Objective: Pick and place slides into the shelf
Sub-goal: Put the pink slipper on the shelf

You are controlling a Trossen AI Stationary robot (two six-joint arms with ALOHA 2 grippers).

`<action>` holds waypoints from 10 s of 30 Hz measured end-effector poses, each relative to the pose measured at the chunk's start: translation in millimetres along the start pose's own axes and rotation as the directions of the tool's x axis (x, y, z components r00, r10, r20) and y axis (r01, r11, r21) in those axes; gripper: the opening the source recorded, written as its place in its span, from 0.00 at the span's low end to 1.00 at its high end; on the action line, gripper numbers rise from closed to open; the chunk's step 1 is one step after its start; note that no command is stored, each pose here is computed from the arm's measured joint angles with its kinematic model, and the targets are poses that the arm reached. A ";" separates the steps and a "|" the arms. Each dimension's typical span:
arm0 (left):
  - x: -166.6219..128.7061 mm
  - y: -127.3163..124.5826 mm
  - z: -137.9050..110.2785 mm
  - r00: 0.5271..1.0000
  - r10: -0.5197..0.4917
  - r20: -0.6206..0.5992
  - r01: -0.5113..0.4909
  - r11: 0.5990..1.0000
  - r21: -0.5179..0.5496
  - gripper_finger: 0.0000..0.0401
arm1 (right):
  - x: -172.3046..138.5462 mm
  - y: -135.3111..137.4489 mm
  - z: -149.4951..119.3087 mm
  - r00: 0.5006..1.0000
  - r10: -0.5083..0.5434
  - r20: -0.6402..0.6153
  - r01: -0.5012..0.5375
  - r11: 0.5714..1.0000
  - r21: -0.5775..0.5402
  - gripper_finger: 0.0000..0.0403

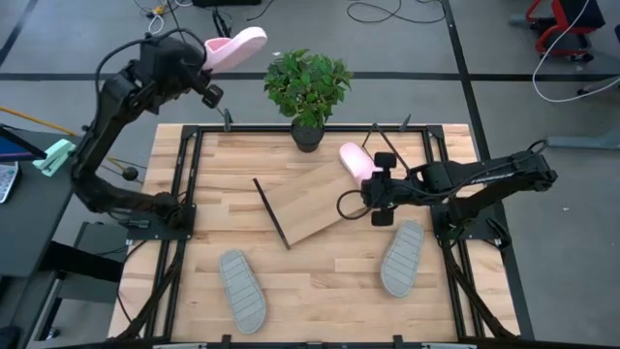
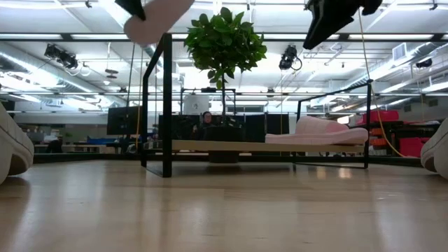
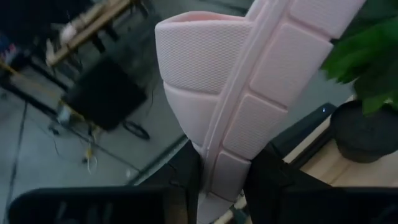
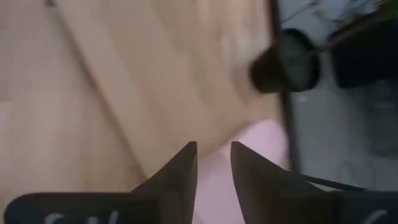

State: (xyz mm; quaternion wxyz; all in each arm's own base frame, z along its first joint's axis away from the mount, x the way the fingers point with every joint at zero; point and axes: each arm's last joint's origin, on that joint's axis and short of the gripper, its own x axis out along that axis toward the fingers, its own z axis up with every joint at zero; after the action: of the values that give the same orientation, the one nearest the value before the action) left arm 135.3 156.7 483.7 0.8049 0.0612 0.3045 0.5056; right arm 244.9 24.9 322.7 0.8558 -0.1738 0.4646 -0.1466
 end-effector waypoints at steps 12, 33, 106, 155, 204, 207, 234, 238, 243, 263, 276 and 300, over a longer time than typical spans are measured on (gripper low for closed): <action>-61.3 -18.7 14.7 0.926 -0.196 0.324 0.197 0.980 0.031 0.23 | -2.1 -3.3 7.1 0.994 -0.076 0.072 0.078 0.997 -0.017 0.19; -114.2 -81.9 44.1 0.506 -0.569 0.648 0.616 0.764 0.189 0.23 | -96.4 -52.7 -6.8 0.812 -0.087 0.578 -0.014 0.986 0.168 0.14; -36.7 -240.3 -87.4 -0.334 -0.344 0.878 0.868 0.252 0.429 0.23 | -27.2 -25.2 104.6 0.207 0.218 0.954 0.105 0.964 -0.243 0.52; -31.1 -249.1 -89.5 -0.312 -0.379 0.871 0.867 0.261 0.424 0.23 | -11.5 -23.2 114.2 0.118 0.229 0.966 0.000 0.973 -0.231 0.33; -6.9 -232.8 -89.0 -0.046 -0.602 0.797 0.823 0.430 0.372 0.77 | -102.7 1.9 40.3 0.679 -0.189 0.710 0.210 0.976 0.059 0.11; -13.3 -223.0 -90.1 0.006 -0.626 0.780 0.805 0.465 0.368 0.76 | -100.9 14.8 32.8 0.738 -0.223 0.637 0.207 0.973 0.100 0.11; -28.1 -225.7 -125.2 0.627 -0.551 0.551 0.594 0.796 0.119 0.67 | 46.7 84.5 18.5 0.909 -0.416 0.029 0.402 0.894 0.198 0.10; -29.2 -227.7 -128.4 0.648 -0.549 0.528 0.580 0.805 0.126 0.67 | 59.9 92.2 16.2 0.904 -0.427 -0.006 0.425 0.897 0.122 0.10; -30.0 -228.3 -129.0 0.648 -0.552 0.525 0.580 0.804 0.129 0.67 | 69.9 97.7 15.1 0.905 -0.424 -0.030 0.425 0.903 0.068 0.10; -28.5 -229.4 -131.9 0.661 -0.562 0.497 0.575 0.805 0.146 0.61 | 95.9 107.7 -24.5 0.911 -0.404 -0.089 0.403 0.915 -0.022 0.10; -28.3 -229.5 -132.4 0.663 -0.564 0.493 0.574 0.805 0.148 0.58 | 99.9 112.1 -24.9 0.944 -0.316 -0.097 0.318 0.948 0.007 0.10; -28.3 -229.6 -132.6 0.663 -0.565 0.490 0.575 0.804 0.150 0.55 | 109.7 105.0 -26.1 0.974 -0.103 -0.203 0.114 0.993 0.041 0.15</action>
State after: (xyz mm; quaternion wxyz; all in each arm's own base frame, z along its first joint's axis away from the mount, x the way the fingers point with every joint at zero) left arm 231.8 -5.6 295.4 0.9735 0.0877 0.0784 0.1959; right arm 289.8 69.6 182.3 0.7995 -0.1607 0.5345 -0.2219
